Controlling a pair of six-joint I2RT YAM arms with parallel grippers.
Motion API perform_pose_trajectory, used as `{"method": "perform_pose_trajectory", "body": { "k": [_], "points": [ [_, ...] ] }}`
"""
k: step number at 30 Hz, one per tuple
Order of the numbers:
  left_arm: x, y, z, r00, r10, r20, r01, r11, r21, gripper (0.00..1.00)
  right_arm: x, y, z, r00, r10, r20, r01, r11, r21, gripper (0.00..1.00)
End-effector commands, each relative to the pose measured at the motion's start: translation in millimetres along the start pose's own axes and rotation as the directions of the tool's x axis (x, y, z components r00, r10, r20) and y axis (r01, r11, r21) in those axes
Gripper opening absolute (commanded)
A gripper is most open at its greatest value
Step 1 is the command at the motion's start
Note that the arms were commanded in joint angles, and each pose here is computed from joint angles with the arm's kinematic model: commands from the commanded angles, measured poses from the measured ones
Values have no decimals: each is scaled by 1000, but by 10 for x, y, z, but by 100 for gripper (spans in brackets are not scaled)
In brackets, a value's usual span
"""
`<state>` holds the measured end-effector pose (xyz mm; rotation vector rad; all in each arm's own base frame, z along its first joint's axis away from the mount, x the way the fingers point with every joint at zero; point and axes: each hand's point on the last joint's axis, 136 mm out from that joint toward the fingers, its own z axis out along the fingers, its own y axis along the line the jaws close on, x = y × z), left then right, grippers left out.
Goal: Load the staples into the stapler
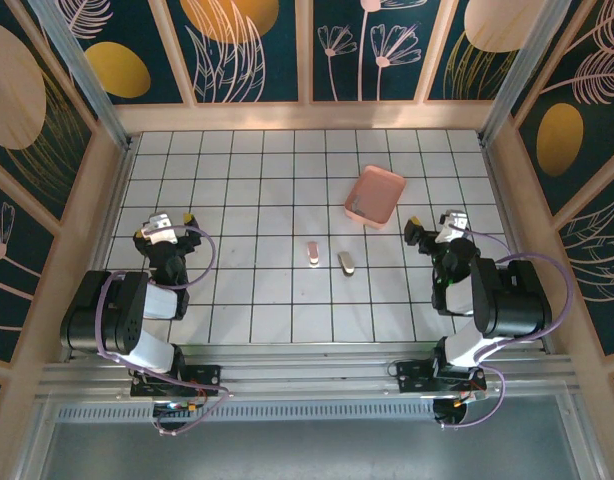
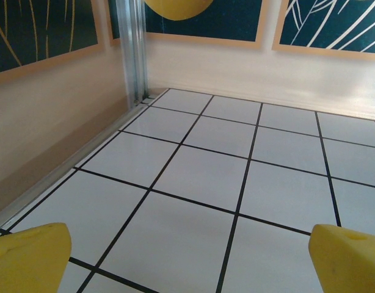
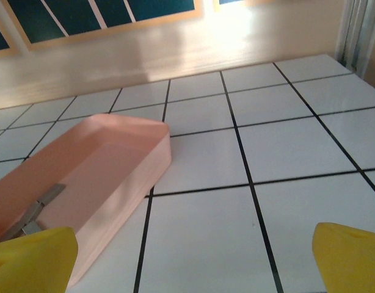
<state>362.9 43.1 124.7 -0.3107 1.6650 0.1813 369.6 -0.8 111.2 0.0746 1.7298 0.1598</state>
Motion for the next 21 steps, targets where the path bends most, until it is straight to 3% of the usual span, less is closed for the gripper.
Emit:
{"method": "perform_pose_trajectory", "body": {
  "k": [1, 21],
  "points": [
    [-140, -25, 12, 999, -28, 47, 27, 1000, 15, 99, -166, 11, 25, 998, -26, 57, 27, 1000, -11, 99],
    [-142, -37, 16, 999, -26, 47, 25, 999, 20, 99, -169, -16, 16, 998, -14, 61, 15, 1000, -3, 99]
  ]
}}
